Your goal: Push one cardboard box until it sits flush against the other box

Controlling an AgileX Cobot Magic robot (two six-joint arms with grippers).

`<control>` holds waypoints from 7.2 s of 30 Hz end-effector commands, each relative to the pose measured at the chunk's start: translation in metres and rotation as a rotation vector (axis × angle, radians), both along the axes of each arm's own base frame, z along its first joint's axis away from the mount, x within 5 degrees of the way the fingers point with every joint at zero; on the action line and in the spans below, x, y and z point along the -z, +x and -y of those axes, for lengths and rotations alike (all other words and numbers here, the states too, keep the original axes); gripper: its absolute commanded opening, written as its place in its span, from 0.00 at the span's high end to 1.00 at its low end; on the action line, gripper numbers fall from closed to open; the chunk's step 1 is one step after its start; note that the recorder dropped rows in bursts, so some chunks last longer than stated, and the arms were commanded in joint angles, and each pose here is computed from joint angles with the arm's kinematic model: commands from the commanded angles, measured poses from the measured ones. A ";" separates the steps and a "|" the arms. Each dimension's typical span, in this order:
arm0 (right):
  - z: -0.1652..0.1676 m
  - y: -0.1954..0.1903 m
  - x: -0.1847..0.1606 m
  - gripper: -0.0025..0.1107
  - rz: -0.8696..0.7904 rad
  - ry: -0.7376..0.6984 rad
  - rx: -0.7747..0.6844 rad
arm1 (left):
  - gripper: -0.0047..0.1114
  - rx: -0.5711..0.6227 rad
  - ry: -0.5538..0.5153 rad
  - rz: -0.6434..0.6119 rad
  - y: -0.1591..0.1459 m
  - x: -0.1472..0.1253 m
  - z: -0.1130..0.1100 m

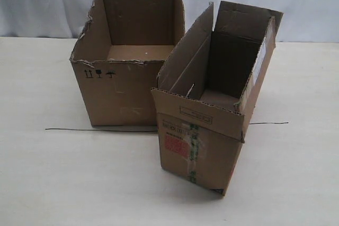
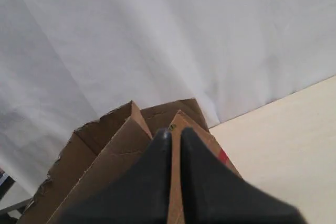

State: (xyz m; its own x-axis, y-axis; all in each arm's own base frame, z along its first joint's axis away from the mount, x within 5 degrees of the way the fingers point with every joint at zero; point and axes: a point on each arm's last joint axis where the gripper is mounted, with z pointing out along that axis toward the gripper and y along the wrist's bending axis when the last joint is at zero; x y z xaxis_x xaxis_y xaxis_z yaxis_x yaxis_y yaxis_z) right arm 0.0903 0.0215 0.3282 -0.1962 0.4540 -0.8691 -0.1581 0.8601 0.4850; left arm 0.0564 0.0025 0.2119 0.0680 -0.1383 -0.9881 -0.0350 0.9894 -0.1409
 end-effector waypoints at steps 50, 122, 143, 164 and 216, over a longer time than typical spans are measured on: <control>-0.172 0.051 0.061 0.93 -0.815 -0.607 -0.443 | 0.96 0.000 -0.001 0.010 0.000 0.000 0.000; -0.177 0.142 0.072 0.93 -0.588 -0.701 -0.065 | 0.96 0.000 -0.001 0.010 0.000 0.000 0.000; -0.175 0.155 0.068 0.93 -0.529 -0.620 -0.083 | 0.96 0.000 -0.001 0.010 0.000 0.000 0.000; -0.052 0.156 -0.020 0.93 -0.660 -0.436 0.143 | 0.96 0.000 -0.001 0.010 0.000 0.000 0.000; -0.027 0.283 0.063 0.93 -0.673 0.027 -0.131 | 0.96 0.000 -0.001 0.010 0.000 0.000 0.000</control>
State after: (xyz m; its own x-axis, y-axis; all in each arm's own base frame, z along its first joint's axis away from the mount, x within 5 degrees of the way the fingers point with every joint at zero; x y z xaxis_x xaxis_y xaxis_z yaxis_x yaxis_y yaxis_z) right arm 0.3744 0.0699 0.2402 -0.8186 0.3810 -0.4299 0.0883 0.8229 0.5613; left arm 0.0564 0.0025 0.2119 0.0680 -0.1383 -0.9881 -0.0350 0.9894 -0.1409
